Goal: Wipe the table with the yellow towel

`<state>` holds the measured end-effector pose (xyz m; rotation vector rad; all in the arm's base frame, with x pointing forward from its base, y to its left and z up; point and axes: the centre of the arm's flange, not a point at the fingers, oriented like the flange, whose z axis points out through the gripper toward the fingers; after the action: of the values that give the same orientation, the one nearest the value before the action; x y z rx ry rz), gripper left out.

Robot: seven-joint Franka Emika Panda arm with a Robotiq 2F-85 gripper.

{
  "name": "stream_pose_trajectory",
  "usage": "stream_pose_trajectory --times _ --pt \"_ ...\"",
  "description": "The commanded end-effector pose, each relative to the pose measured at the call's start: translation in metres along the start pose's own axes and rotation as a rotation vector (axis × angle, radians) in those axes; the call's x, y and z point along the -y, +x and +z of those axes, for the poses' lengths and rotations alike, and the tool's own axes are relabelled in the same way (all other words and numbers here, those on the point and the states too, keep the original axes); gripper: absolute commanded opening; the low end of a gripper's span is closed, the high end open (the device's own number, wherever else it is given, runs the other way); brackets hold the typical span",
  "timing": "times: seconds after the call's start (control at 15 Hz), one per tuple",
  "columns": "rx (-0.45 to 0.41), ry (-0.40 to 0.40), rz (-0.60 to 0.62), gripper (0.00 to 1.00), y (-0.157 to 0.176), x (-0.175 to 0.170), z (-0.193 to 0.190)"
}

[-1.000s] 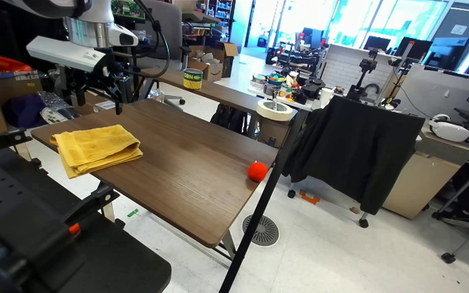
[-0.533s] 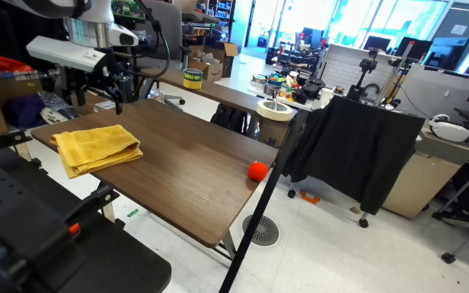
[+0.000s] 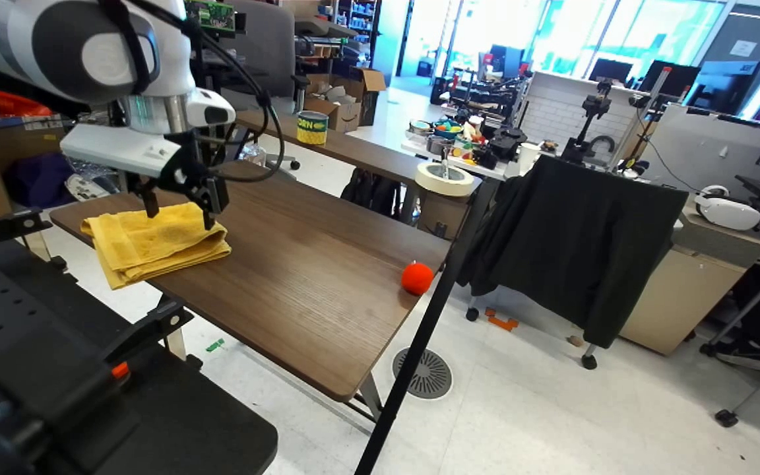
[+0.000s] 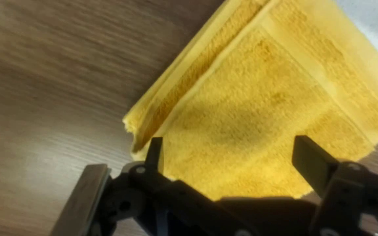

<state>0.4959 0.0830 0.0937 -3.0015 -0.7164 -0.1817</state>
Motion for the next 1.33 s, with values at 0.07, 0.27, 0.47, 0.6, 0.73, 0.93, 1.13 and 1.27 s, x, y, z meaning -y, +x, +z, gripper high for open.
stream_pose_trajectory --times 0.07,0.27,0.47,0.6,0.73,0.93,1.13,1.27 --pt "-0.009 0.026 -0.003 1.0 -0.001 0.032 0.048" --pt "-0.005 0.032 -0.028 1.0 0.005 0.06 0.038" --pt "0.014 -0.001 -0.065 1.0 0.005 0.071 0.039" --pt "0.003 0.02 -0.052 1.0 0.006 0.068 0.041" --pt "0.005 0.014 -0.057 1.0 0.006 0.07 0.041" --pt "0.027 -0.011 0.003 1.0 -0.014 0.037 0.058" --pt "0.072 -0.094 0.129 1.0 -0.057 -0.026 0.07" --pt "0.088 -0.174 0.223 1.0 -0.087 -0.072 0.068"
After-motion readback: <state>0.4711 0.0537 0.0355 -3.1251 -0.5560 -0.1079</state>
